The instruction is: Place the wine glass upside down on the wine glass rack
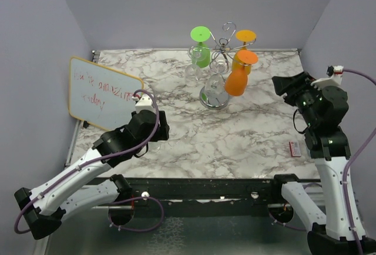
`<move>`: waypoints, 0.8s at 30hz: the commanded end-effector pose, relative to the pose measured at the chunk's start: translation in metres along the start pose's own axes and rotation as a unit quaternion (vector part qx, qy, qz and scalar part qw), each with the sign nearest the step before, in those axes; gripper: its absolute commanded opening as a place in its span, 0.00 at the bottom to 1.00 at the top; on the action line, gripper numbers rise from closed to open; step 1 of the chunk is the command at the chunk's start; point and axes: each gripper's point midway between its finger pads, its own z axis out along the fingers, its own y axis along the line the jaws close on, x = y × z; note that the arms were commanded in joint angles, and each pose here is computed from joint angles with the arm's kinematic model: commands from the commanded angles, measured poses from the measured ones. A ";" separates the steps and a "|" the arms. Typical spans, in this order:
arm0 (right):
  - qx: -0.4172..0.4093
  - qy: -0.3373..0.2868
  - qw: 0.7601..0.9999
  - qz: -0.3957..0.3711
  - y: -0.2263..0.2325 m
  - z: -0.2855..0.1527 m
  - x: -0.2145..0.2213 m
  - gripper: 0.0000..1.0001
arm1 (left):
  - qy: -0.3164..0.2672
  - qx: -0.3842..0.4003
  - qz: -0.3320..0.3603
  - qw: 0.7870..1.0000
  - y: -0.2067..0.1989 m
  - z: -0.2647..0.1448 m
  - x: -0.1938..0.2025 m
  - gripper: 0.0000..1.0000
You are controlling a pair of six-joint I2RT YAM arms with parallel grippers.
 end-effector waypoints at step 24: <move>0.082 0.188 0.970 0.131 -0.082 -0.058 0.169 0.56 | 0.118 -0.135 0.025 0.984 0.036 0.059 0.081 0.16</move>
